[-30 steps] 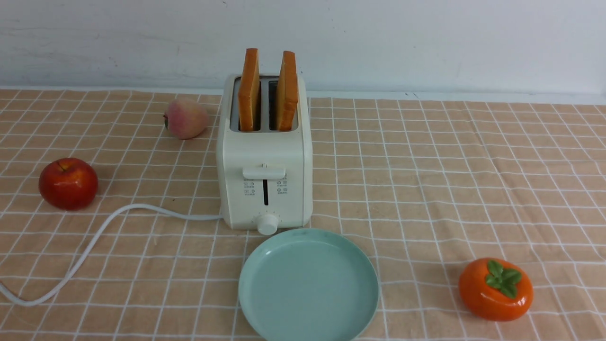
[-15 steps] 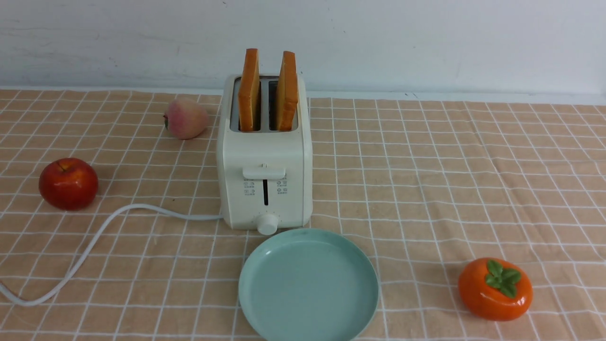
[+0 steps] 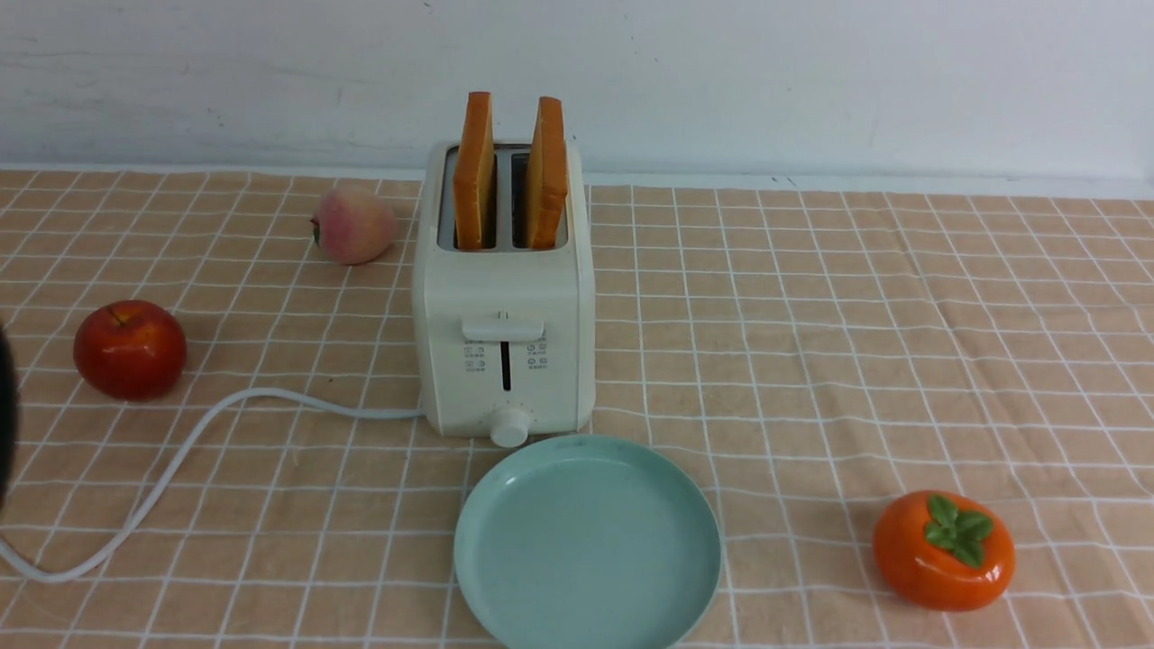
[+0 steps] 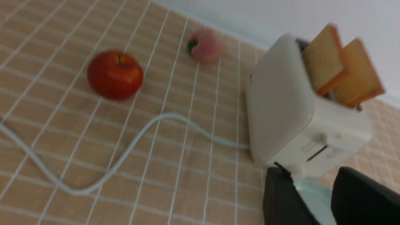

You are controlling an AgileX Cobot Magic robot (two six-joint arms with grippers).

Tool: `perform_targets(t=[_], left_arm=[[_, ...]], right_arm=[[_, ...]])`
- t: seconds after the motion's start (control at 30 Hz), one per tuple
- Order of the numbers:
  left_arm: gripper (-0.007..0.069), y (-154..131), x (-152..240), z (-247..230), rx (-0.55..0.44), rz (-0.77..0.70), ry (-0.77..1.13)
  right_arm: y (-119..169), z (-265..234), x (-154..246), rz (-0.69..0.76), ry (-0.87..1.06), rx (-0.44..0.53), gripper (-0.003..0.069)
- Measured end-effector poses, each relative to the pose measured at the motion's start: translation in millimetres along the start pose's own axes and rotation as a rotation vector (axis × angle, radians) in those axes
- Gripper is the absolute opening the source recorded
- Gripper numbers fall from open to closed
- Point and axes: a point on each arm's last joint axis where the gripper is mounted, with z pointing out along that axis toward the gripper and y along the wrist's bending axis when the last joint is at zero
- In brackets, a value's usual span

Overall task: Take toasted bread from bread machine on light coffee tablecloth place on plate.
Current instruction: 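Grasp the toast slice in the toaster and pull it up out of the slot with the right gripper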

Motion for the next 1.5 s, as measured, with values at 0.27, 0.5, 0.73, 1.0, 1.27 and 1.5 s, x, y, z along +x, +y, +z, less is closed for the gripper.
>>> perform_targets(t=[0.27,0.5,0.73,1.0,1.27,1.5], left_arm=[[0.0238,6,25,24,-0.120,-0.119,0.366],[0.0238,9,32,31,-0.175,-0.124,0.480],[0.0238,8,38,28,-0.181,-0.150,0.564],[0.0238,6,40,27,-0.168,-0.161,0.583],[0.0238,-5,47,26,-0.093,-0.097,0.623],[0.0238,-6,47,26,-0.086,-0.099,0.622]], right_arm=[[73,73,8,-0.177,0.365,-0.302,0.0244],[157,101,-10,-0.288,0.353,-0.481,0.0312],[229,137,-16,-0.322,0.331,-0.391,0.0395],[248,185,5,-0.308,0.327,-0.228,0.0398],[245,233,32,-0.286,0.319,-0.164,0.0373],[244,244,35,-0.239,0.303,-0.166,0.0291]])
